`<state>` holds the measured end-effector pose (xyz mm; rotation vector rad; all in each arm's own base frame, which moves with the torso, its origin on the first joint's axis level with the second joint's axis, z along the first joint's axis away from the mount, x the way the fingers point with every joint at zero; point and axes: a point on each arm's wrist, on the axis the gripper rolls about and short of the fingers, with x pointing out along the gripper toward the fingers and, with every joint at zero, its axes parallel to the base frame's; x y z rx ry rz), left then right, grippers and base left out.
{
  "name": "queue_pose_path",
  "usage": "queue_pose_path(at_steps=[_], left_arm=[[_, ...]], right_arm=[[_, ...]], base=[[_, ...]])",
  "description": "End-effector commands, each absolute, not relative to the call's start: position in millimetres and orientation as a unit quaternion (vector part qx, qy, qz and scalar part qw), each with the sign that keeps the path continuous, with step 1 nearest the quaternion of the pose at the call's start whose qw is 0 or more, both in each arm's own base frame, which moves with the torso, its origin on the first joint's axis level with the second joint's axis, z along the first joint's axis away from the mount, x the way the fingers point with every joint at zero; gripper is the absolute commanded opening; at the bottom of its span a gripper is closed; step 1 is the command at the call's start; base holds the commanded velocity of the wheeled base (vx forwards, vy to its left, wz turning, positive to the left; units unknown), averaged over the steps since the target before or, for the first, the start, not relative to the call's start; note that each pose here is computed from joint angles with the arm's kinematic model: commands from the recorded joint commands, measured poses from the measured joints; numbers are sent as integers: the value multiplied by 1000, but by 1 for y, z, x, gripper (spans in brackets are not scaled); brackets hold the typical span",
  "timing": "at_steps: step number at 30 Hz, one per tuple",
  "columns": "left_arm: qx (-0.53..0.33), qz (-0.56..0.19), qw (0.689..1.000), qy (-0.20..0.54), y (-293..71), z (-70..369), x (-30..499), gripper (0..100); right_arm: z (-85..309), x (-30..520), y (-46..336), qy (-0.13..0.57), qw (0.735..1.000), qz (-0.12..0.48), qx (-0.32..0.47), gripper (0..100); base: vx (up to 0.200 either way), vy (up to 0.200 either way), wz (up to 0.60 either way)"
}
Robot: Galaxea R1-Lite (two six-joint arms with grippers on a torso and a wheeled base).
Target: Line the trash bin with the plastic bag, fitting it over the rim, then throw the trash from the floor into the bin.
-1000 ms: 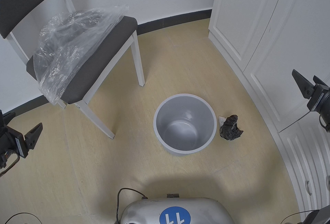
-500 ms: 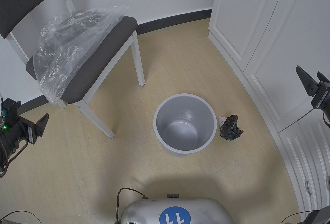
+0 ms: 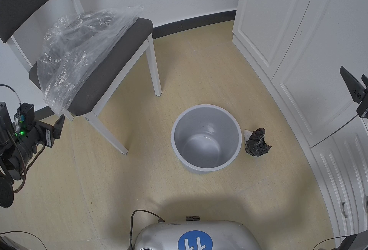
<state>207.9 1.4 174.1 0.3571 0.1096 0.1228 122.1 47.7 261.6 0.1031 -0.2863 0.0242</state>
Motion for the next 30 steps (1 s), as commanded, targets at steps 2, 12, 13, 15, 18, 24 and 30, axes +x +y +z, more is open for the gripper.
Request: queue_pose_path(at_steps=[2,12,13,15,18,24,30], left_arm=[[181,63,978,77,2,157,229,100],[175,114,977,32,11,166,245,100],[175,120,977,25,13,167,245,100],[174,134,975,21,20,168,245,100],[172,162,972,13,34,170,245,100],[168,203,964,-29,52,177,237,100],[171,194,964,-55,53,180,235,100]], right_arm=[[267,119,46,-154,987,12,55,100],[266,117,45,-156,986,17,54,100],[266,117,45,-156,986,16,55,100],[267,116,45,-159,986,17,55,100],[267,116,45,-159,986,17,55,100],[266,115,44,-158,986,16,50,100],[266,113,44,-161,986,26,47,100]], base=[[0,0,0],[0,0,0],[0,0,0],[0,0,0],[0,0,0],[0,0,0],[0,0,0]])
